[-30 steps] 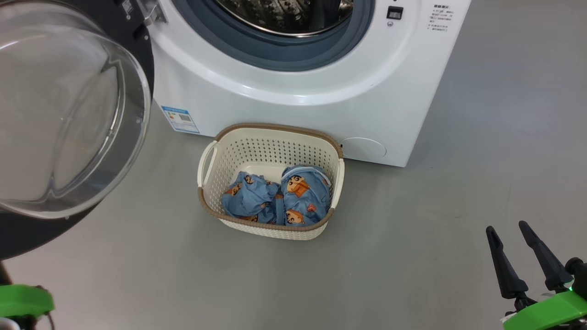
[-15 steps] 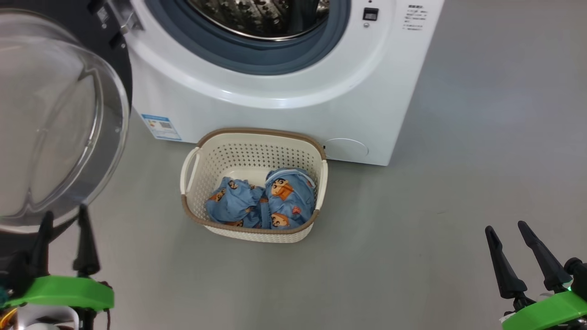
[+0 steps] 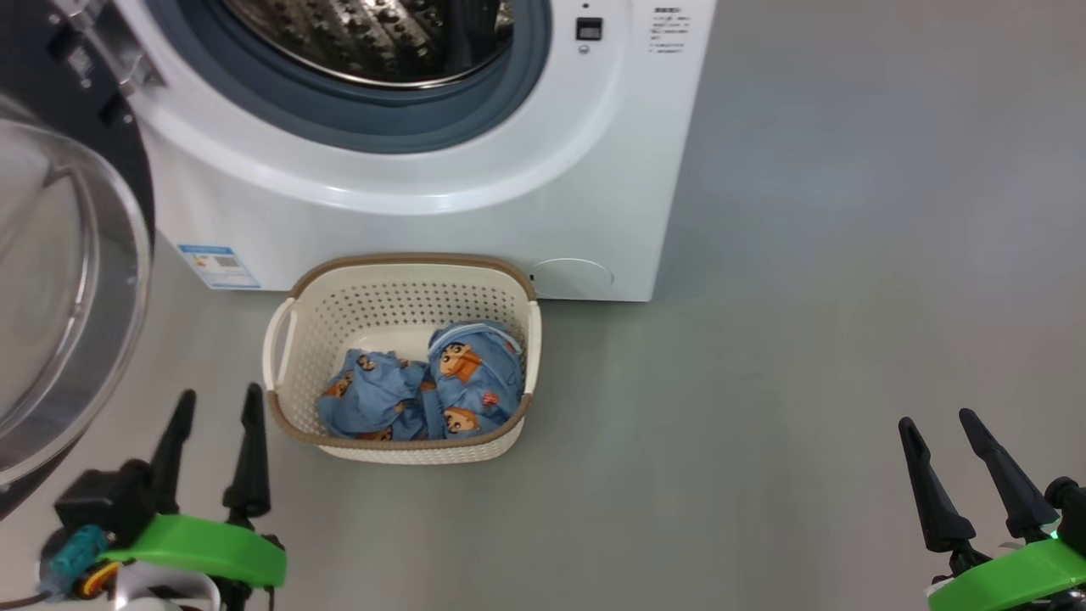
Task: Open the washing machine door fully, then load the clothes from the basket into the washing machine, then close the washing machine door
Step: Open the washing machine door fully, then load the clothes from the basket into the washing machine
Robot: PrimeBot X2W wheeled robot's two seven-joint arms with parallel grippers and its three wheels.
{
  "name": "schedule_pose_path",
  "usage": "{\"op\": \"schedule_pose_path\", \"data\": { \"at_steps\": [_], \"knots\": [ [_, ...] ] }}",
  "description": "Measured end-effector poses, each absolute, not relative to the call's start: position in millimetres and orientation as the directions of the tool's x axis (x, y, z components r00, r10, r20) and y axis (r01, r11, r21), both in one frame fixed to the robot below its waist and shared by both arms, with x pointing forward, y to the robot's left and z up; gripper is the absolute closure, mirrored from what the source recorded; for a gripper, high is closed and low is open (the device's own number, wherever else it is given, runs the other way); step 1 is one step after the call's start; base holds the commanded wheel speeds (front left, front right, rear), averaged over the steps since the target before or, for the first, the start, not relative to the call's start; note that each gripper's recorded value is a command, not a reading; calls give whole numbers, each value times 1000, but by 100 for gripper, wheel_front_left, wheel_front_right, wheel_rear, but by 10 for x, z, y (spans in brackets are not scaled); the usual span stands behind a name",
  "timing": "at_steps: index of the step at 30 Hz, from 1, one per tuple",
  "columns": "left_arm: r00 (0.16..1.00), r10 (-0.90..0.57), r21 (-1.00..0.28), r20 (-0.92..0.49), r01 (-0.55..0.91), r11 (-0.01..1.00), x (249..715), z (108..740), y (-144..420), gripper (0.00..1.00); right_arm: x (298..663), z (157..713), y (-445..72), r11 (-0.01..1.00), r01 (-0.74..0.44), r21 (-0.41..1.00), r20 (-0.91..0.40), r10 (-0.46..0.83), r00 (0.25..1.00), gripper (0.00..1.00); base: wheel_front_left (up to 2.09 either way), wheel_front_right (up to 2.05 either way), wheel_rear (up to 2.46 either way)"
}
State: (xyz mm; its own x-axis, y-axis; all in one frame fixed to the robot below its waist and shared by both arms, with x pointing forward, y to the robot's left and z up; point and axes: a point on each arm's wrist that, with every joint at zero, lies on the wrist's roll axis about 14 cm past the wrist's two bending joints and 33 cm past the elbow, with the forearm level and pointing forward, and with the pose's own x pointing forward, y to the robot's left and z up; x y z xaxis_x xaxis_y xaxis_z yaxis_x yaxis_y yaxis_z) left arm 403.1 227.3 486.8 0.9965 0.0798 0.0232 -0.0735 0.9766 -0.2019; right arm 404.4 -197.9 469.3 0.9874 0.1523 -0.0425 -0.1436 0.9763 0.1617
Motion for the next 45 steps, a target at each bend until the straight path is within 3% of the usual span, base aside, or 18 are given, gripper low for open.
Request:
{"op": "schedule_pose_path", "data": {
  "at_steps": [14,45],
  "knots": [
    [998,-55,-241,27,60,969,4127,4846,1783,0,3849,4760,-2268,986,-51,161,-30,57,998,0,0,0,0],
    [997,-78,-291,11,78,953,4082,4778,1675,0,3813,4768,-2352,987,-23,162,-28,28,999,0,3,-10,7]
  ]
}}
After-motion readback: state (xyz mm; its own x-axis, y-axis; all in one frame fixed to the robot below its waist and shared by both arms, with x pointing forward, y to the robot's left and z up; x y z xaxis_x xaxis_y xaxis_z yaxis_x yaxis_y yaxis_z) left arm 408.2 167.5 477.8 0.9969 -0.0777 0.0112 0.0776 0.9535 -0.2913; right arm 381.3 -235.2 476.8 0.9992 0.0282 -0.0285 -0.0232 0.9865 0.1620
